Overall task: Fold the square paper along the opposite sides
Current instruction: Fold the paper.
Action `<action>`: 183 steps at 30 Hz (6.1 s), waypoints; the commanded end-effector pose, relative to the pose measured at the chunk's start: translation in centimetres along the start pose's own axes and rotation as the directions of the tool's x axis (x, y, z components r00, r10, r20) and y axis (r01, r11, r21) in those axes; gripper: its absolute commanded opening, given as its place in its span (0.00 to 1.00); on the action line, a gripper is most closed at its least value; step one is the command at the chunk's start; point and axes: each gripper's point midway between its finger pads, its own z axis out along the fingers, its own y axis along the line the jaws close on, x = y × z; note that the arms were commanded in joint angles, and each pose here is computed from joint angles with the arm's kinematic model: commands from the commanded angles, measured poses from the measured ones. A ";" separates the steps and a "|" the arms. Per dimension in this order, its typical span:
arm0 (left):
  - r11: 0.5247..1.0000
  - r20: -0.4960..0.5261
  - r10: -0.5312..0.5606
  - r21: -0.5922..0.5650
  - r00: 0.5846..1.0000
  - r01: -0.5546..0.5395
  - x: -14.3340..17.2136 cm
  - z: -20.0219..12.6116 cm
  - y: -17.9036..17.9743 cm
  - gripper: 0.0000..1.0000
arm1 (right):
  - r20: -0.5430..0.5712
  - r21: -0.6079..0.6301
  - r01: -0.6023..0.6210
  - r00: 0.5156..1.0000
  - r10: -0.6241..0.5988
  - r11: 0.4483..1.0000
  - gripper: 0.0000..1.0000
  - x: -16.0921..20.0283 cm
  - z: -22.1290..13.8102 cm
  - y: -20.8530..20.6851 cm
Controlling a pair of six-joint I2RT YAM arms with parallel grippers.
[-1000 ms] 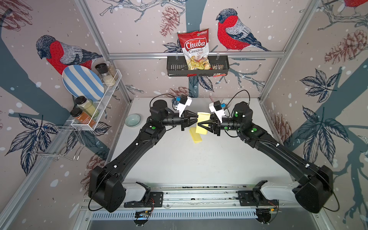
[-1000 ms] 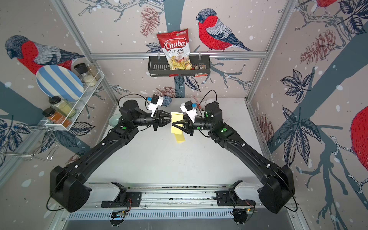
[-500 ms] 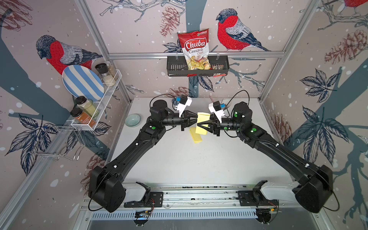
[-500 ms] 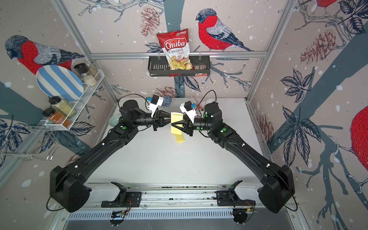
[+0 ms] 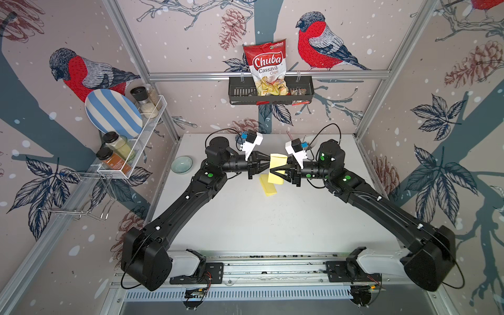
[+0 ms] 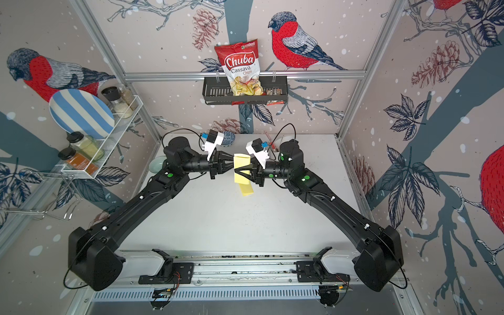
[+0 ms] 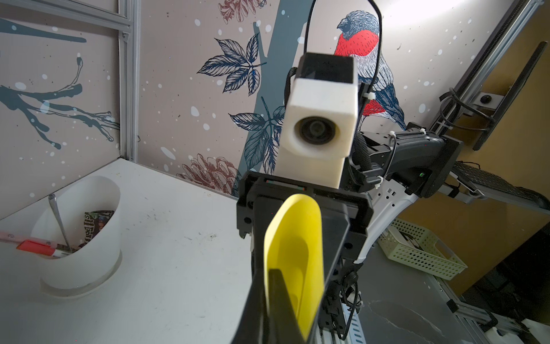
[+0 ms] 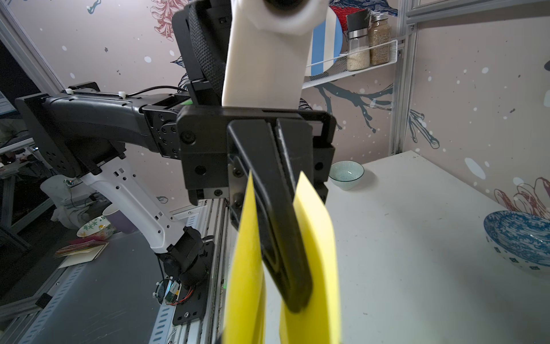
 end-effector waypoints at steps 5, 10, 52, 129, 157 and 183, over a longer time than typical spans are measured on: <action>1.000 0.002 0.020 0.003 1.000 -0.020 -0.2 0.0 -0.3 0.00 | 0.007 0.007 0.029 1.000 -0.029 1.000 0.22 -0.3 -0.2 0.2; 1.000 0.003 0.024 0.003 1.000 -0.024 -0.3 0.0 -0.3 0.00 | 0.003 0.007 0.025 1.000 -0.025 1.000 0.21 -0.2 -0.1 0.1; 1.000 -0.005 0.021 -0.003 1.000 -0.021 -0.1 0.0 0.0 0.00 | -0.011 0.007 0.008 1.000 -0.008 1.000 0.22 0.4 0.1 -0.2; 1.000 -0.009 0.013 -0.004 1.000 -0.013 0.2 0.2 0.1 0.00 | 0.003 0.009 0.021 1.000 -0.021 1.000 0.17 0.0 0.1 -0.3; 1.000 -0.007 0.015 -0.003 1.000 -0.015 0.1 0.1 0.1 0.00 | 0.003 0.007 0.019 1.000 -0.019 1.000 0.06 0.0 0.1 -0.2; 0.988 0.066 0.153 -0.028 0.986 -0.151 -4.5 -0.6 -0.7 0.13 | -0.014 -0.016 0.020 1.000 -0.020 1.000 0.00 1.1 0.3 0.3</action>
